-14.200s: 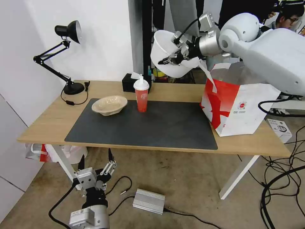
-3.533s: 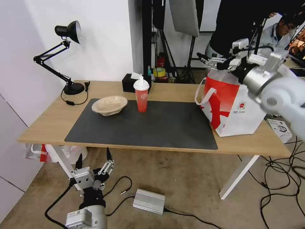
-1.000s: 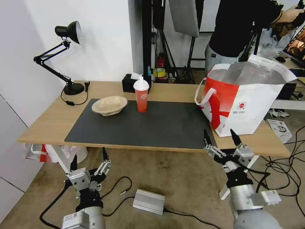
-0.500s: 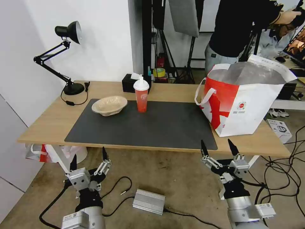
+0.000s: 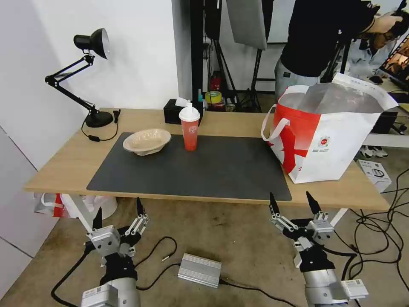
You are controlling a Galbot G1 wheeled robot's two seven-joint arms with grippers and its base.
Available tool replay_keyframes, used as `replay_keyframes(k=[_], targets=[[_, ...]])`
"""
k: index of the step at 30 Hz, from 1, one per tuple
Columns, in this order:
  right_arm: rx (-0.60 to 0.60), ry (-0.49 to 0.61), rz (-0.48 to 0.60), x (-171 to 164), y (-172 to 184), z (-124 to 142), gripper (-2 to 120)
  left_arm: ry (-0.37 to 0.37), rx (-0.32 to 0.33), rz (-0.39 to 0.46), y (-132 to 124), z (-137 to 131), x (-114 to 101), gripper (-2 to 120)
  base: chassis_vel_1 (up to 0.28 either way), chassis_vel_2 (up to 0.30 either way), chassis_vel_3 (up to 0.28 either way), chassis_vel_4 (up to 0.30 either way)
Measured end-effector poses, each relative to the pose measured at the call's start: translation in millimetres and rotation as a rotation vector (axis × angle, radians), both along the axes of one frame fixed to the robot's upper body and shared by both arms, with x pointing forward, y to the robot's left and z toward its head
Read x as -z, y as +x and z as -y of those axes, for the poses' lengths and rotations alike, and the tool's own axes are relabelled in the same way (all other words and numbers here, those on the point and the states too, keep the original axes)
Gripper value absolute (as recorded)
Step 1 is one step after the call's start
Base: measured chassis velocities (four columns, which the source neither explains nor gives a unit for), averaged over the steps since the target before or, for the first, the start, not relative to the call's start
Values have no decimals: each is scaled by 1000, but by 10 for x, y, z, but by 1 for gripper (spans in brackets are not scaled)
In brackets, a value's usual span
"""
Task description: Pick up the trash from the table and place it into the takeout bag.
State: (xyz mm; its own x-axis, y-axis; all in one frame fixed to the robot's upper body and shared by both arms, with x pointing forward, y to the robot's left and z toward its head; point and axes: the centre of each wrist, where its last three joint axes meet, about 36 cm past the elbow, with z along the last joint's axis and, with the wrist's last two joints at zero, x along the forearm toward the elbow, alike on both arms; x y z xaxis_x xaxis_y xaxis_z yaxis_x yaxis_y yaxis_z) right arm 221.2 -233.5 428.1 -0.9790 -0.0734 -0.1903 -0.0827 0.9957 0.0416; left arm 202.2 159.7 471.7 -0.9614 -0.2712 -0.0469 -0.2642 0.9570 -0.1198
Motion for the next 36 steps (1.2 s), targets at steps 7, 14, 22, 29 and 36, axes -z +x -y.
replay_keyframes(k=[7, 14, 22, 29, 36], targets=[[28, -37, -3, 11, -83, -8, 100, -1, 4, 0, -4, 1, -4, 100, 0, 0, 0, 0], [63, -46, -22, 44, -110, -24, 100, 3, 14, 0, -11, -9, -9, 100, 0, 0, 0, 0], [76, -45, -41, 56, -138, -44, 100, 6, 25, 2, -16, -20, -23, 100, 0, 0, 0, 0], [84, -42, -57, 61, -159, -68, 100, 7, 24, 3, -11, -22, -23, 100, 0, 0, 0, 0], [89, -41, -62, 41, -170, -79, 100, 5, 23, 1, -11, -17, -15, 100, 0, 0, 0, 0]])
